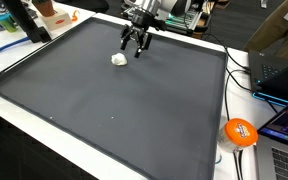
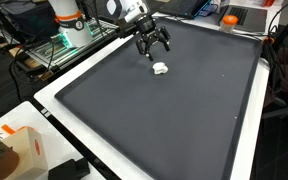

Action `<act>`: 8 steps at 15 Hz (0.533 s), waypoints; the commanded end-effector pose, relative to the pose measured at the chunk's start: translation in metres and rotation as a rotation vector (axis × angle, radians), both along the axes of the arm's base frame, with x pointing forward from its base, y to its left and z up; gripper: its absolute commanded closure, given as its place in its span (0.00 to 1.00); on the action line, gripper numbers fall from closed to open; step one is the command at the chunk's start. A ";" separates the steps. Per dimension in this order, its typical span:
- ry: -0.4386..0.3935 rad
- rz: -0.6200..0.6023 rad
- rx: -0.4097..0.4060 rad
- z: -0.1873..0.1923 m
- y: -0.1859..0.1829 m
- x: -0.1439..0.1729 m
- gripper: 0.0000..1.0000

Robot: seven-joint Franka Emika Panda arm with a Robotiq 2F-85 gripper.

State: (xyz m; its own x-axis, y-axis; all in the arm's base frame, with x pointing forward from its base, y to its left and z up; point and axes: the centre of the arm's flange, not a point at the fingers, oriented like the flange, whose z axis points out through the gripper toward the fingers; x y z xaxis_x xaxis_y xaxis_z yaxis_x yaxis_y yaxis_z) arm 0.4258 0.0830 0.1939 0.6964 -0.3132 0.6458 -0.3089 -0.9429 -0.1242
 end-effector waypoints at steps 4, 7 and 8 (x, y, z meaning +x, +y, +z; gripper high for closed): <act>-0.015 -0.018 -0.036 0.000 0.001 0.001 0.00; -0.061 -0.026 -0.082 -0.002 0.002 -0.001 0.00; -0.072 -0.026 -0.092 -0.001 0.003 -0.002 0.00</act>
State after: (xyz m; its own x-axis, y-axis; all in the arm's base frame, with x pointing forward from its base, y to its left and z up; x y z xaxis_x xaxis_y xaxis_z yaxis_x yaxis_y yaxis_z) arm 0.4256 0.0813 0.1963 0.6641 -0.2886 0.6897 -0.3203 -0.9434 -0.0863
